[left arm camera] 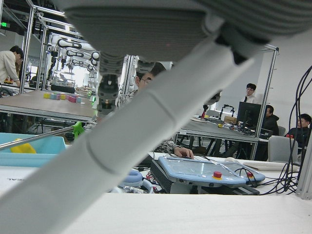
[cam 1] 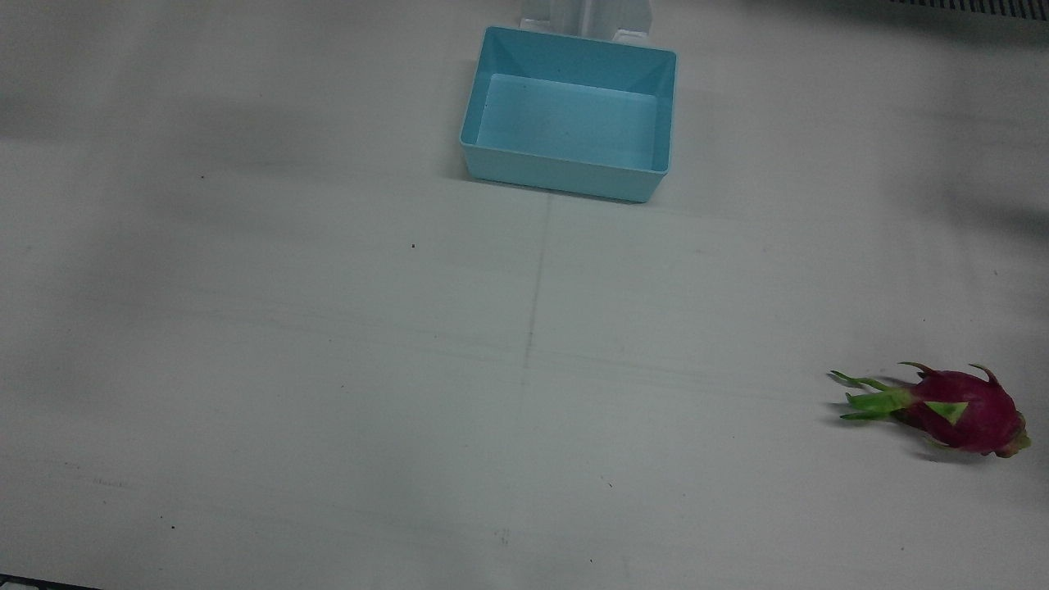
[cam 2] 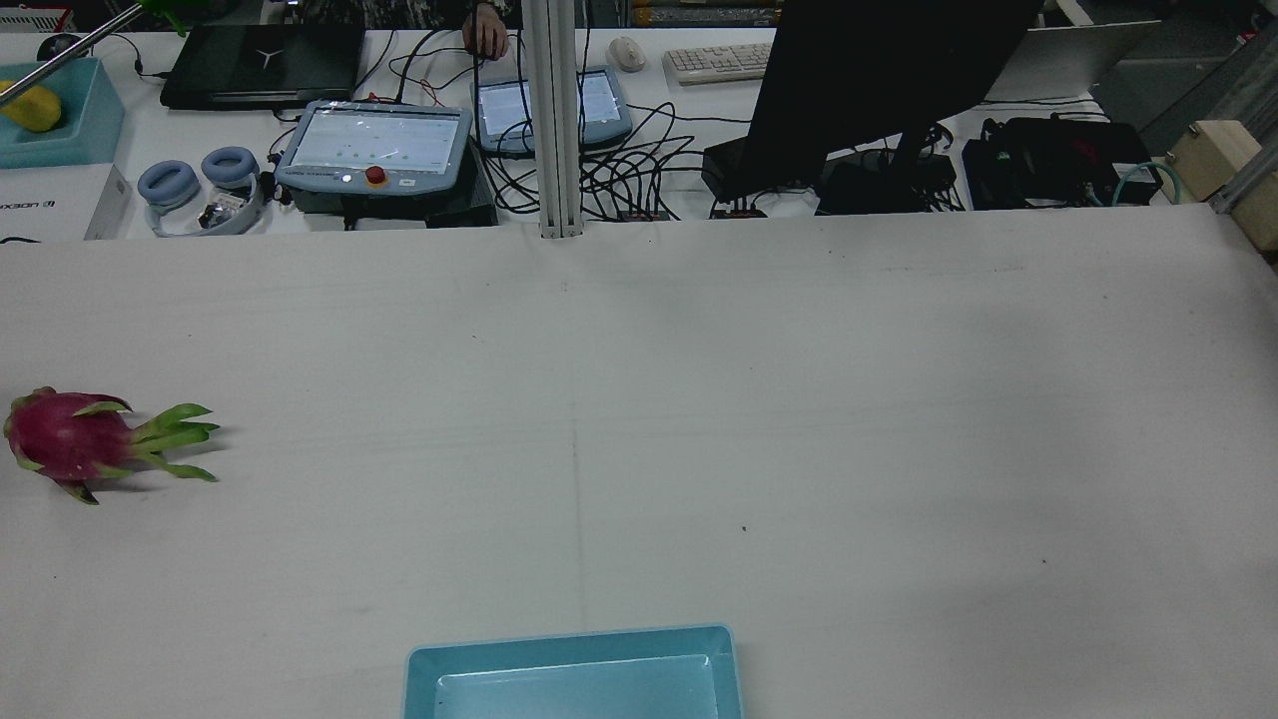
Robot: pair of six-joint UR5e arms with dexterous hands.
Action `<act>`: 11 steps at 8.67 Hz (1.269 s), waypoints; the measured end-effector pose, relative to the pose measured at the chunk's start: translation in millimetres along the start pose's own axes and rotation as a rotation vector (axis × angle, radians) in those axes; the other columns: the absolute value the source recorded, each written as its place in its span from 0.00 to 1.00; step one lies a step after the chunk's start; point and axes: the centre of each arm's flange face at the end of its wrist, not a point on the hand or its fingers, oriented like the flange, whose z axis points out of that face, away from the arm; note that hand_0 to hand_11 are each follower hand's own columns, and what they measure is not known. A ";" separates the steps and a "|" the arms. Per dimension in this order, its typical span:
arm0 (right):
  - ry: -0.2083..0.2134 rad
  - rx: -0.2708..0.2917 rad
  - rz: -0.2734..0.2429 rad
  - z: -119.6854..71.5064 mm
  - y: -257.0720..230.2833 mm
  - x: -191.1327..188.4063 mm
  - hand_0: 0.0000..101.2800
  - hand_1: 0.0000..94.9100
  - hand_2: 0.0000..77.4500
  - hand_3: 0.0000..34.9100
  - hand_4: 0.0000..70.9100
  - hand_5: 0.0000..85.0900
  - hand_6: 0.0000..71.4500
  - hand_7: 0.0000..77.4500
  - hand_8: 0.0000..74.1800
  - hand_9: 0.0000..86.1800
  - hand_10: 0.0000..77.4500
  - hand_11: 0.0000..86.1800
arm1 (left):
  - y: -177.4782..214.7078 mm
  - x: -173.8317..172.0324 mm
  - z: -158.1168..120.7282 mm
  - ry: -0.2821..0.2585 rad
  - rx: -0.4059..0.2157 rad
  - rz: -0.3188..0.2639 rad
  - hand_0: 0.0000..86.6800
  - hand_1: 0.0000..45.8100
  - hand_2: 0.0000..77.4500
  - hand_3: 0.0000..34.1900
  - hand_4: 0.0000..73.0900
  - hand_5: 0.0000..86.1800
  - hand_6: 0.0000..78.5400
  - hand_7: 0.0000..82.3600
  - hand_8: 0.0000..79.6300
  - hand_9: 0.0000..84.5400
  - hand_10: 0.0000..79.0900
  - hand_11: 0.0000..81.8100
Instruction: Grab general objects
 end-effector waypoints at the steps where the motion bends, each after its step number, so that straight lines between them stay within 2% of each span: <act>1: 0.000 0.000 0.000 0.0 0.0 0.0 0.00 1.00 1.00 0.00 0.00 0.00 0.00 0.00 0.00 0.01 0.00 0.01 | 0.7 13.1 -1.7 -0.015 0.005 0.047 0.94 0.00 0.01 0.48 0.22 0.03 0.01 0.42 0.02 0.05 0.51 0.01; 2: 0.000 0.000 0.000 0.0 0.0 0.0 0.00 1.00 1.00 0.00 0.00 0.00 0.00 0.00 0.00 0.01 0.00 0.01 | 1.5 19.9 -3.0 -0.026 0.006 0.073 0.93 0.00 0.01 0.45 0.22 0.03 0.01 0.42 0.02 0.05 0.51 0.01; 3: 0.000 0.000 0.000 0.0 0.0 0.0 0.00 1.00 1.00 0.00 0.00 0.00 0.00 0.00 0.00 0.01 0.00 0.01 | 2.3 22.8 -3.4 -0.029 0.003 0.082 0.93 0.00 0.01 0.45 0.16 0.03 0.01 0.42 0.02 0.05 0.51 0.01; 5: 0.000 0.000 0.000 0.0 0.0 0.0 0.00 1.00 1.00 0.00 0.00 0.00 0.00 0.00 0.00 0.01 0.00 0.01 | 6.7 25.3 0.3 -0.003 -0.019 0.037 0.93 0.00 0.01 0.51 0.13 0.03 0.01 0.38 0.02 0.06 0.51 0.01; 7: -0.001 0.000 0.000 0.0 -0.2 -0.1 0.00 1.00 1.00 0.00 0.00 0.00 0.00 0.00 0.00 0.01 0.00 0.01 | 18.7 27.7 8.3 0.038 -0.059 -0.009 0.93 0.00 0.01 0.50 0.13 0.03 0.01 0.42 0.02 0.06 0.51 0.01; 8: 0.000 0.000 0.000 0.0 -0.2 -0.1 0.00 1.00 1.00 0.00 0.00 0.00 0.00 0.00 0.00 0.01 0.00 0.01 | 30.4 27.7 13.7 0.046 -0.070 -0.009 0.93 0.00 0.01 0.52 0.13 0.03 0.01 0.47 0.02 0.07 0.51 0.01; 9: 0.000 0.000 0.000 0.0 -0.2 0.0 0.00 1.00 1.00 0.00 0.00 0.00 0.00 0.00 0.00 0.01 0.00 0.01 | 51.5 26.3 20.9 0.042 -0.081 0.004 0.93 0.00 0.01 0.43 0.19 0.11 0.00 0.52 0.02 0.08 0.51 0.01; 10: 0.000 0.000 0.000 0.0 -0.2 0.0 0.00 1.00 1.00 0.00 0.00 0.00 0.00 0.00 0.00 0.01 0.00 0.01 | 81.4 24.4 28.2 0.032 -0.090 0.015 0.93 0.00 0.01 0.42 0.19 0.06 0.00 0.49 0.02 0.08 0.51 0.01; 11: 0.000 0.000 0.000 0.0 -0.1 0.0 0.00 1.00 1.00 0.00 0.00 0.00 0.00 0.00 0.00 0.01 0.00 0.01 | 103.6 23.1 31.8 0.025 -0.096 0.018 0.93 0.00 0.01 0.42 0.19 0.06 0.00 0.49 0.02 0.08 0.51 0.01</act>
